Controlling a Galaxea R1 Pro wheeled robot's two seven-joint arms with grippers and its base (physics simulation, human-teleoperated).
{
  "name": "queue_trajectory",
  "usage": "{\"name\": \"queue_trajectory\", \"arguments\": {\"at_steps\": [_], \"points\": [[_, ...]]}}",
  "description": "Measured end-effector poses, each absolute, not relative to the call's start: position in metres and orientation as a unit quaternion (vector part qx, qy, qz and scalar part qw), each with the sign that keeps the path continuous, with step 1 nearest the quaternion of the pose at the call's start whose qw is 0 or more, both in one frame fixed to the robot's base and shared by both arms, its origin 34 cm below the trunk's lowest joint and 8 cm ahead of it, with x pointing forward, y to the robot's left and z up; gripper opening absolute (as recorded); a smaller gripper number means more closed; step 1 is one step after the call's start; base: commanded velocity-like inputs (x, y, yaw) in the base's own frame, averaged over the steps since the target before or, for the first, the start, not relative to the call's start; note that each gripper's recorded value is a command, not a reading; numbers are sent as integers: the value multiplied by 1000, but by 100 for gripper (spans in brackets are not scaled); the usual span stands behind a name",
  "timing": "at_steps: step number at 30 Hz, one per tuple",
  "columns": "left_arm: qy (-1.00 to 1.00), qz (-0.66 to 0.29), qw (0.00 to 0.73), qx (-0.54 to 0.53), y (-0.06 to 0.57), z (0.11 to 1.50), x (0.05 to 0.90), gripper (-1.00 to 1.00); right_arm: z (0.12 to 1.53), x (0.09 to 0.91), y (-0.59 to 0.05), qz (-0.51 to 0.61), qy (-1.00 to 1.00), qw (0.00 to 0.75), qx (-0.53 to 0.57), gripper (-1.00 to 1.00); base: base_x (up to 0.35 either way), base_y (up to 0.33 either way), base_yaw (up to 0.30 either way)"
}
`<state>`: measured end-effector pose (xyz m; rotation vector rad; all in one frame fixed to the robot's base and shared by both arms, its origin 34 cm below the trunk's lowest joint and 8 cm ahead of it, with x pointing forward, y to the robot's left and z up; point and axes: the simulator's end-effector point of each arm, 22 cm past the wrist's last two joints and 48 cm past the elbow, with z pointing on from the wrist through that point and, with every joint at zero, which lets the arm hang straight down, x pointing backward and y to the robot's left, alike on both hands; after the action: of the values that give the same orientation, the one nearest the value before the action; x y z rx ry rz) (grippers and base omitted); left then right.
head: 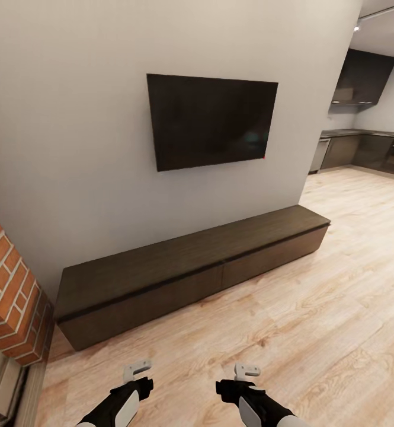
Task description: Place each of the two pumpkins and all three candles from the living room inside a cabinet in the living room (use any cabinet), then make sure every cabinet is closed, and position the cauldron so it is next to a table in the living room.
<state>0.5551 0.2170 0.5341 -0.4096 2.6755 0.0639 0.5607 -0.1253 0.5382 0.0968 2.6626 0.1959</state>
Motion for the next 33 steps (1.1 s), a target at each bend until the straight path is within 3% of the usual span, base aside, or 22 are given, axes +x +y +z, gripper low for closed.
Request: {"name": "queue_trajectory", "arguments": {"at_steps": [21, 33], "points": [[965, 23, 215, -148, 217, 534, 555, 100, 538, 561, -126, 71, 969, 233, 35, 100, 2, 0, 0], [965, 23, 215, -149, 217, 534, 555, 100, 538, 561, -126, 70, 969, 233, 35, 100, 178, 0, 0]]}}
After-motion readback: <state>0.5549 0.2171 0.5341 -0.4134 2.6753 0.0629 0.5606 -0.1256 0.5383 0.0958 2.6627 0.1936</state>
